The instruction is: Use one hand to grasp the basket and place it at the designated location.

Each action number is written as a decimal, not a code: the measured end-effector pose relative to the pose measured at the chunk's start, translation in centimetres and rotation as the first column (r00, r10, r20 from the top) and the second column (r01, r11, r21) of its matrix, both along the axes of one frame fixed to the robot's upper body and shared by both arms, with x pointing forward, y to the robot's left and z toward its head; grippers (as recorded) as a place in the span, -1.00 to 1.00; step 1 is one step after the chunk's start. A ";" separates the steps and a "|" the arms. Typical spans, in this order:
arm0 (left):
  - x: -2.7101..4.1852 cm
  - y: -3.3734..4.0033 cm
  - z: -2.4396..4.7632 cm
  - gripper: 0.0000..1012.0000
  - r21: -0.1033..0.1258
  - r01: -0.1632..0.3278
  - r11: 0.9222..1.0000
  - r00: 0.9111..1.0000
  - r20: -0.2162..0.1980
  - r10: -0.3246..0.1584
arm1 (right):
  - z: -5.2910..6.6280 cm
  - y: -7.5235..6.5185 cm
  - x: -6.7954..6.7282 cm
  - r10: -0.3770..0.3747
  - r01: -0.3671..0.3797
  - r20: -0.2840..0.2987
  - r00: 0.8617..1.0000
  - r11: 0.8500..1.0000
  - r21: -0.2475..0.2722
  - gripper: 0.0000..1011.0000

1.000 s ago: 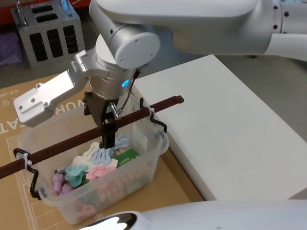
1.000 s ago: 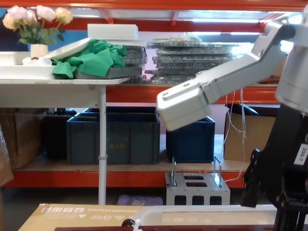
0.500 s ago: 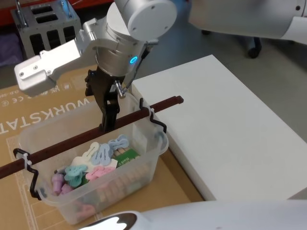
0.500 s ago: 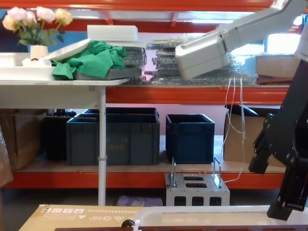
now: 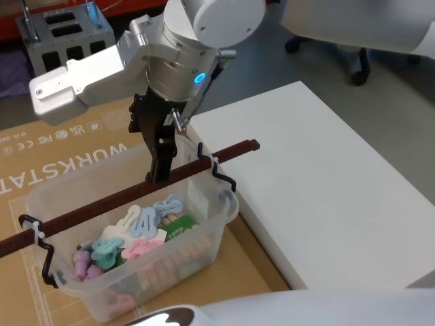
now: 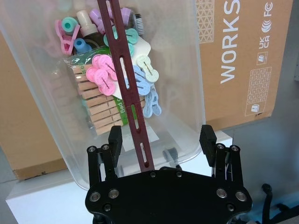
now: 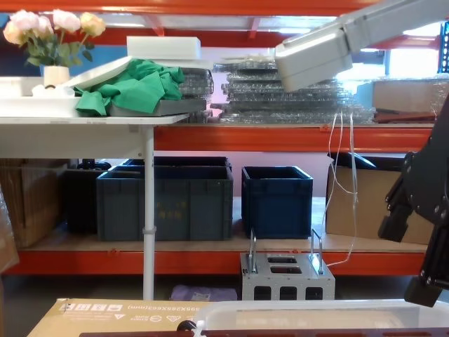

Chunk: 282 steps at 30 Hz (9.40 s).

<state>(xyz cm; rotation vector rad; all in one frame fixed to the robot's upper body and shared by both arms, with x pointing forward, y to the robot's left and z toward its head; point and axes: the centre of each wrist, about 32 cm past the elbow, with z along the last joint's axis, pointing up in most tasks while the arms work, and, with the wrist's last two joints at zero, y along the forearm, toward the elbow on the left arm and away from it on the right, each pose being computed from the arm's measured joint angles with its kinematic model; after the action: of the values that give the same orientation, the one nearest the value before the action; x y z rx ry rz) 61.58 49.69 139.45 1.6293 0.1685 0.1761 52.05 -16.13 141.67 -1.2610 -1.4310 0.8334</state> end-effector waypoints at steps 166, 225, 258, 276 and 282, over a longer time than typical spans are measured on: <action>0.00 0.01 0.00 -1.00 0.000 0.000 1.000 1.000 0.000 0.000 | -8.4 5.2 2.2 -0.064 0.052 -0.083 0.994 0.988 -0.143 -0.51; 0.01 -0.04 0.00 -1.00 -0.001 0.001 1.000 1.000 0.000 -0.001 | -0.7 -5.9 6.9 -0.405 0.418 -0.177 0.897 0.907 0.040 -1.00; 0.00 0.02 0.00 -1.00 0.000 0.000 1.000 1.000 0.000 0.000 | 0.9 -13.7 8.4 -0.659 0.694 -0.246 0.711 0.715 0.088 -1.00; 0.00 0.01 0.00 -1.00 0.000 0.000 1.000 1.000 0.000 0.000 | 0.6 -19.9 9.4 -0.804 0.847 -0.283 0.523 0.525 0.075 -1.00; 0.00 0.02 0.00 -1.00 0.000 -0.001 1.000 1.000 0.000 0.001 | 0.4 -22.6 9.8 -0.855 0.902 -0.297 0.425 0.429 0.056 -1.00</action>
<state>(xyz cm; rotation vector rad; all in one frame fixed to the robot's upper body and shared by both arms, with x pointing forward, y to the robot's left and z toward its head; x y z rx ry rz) 61.58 49.71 139.45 1.6296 0.1690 0.1766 61.84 -38.71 142.06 -1.4509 -0.4456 0.0476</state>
